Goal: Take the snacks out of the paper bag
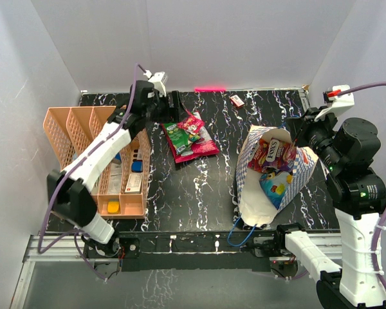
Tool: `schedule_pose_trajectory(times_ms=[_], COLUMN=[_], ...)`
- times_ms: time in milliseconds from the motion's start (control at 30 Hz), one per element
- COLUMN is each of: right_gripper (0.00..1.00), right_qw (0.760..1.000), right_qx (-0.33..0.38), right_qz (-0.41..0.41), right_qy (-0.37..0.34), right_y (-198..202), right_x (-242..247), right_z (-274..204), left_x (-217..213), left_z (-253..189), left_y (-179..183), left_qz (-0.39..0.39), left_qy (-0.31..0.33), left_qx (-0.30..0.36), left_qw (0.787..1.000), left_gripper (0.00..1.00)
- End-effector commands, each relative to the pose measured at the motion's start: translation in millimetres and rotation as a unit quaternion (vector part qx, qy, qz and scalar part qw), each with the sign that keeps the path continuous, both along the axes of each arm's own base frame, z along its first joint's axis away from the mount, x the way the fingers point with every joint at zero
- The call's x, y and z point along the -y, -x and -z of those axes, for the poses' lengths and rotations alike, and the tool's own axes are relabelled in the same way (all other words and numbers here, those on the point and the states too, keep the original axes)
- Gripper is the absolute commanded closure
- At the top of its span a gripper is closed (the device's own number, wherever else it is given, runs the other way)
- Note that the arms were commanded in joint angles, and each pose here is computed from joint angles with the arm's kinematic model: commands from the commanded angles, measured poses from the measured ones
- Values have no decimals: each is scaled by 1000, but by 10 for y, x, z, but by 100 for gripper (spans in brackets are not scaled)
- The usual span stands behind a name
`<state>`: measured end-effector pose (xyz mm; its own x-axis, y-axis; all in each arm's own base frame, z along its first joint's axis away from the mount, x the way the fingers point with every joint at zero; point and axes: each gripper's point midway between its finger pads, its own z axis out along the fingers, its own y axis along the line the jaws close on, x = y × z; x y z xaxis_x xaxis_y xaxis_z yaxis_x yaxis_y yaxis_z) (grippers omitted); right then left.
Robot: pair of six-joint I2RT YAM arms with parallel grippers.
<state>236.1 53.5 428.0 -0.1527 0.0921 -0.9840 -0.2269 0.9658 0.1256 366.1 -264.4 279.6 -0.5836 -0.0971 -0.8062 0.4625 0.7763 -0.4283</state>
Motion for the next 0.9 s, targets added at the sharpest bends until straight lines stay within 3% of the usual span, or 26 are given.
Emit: schedule_pose_trajectory(times_ms=[0, 167, 233, 367, 533, 633, 867], right_gripper=[92, 92, 92, 92, 92, 92, 92], right_qw=[997, 996, 996, 995, 993, 993, 993], right_qx=[79, 81, 84, 91, 104, 108, 110], right_qz=[-15, -17, -18, -15, -4, 0, 4], right_qy=[-19, -23, -25, -33, -47, -48, -44], right_y=[70, 98, 117, 164, 166, 178, 209], right_x=[-56, -63, -66, -59, -31, -15, 7], right_z=[-456, -472, -493, -565, -677, -702, -712], left_x=[613, 1272, 1539, 1963, 2396, 2624, 2829], left_z=[-466, -542, -442, -91, 322, 544, 915], left_y=[1022, 2078, 2396, 2625, 2606, 2389, 1840], left_qz=[137, 260, 290, 306, 328, 294, 224], left_qy=[69, 99, 70, -16, -37, -68, -120], left_qx=[94, 162, 201, 259, 287, 306, 347], left_qw=[984, 947, 933, 916, 899, 903, 903], left_gripper=[23, 26, 27, 34, 40, 57, 68])
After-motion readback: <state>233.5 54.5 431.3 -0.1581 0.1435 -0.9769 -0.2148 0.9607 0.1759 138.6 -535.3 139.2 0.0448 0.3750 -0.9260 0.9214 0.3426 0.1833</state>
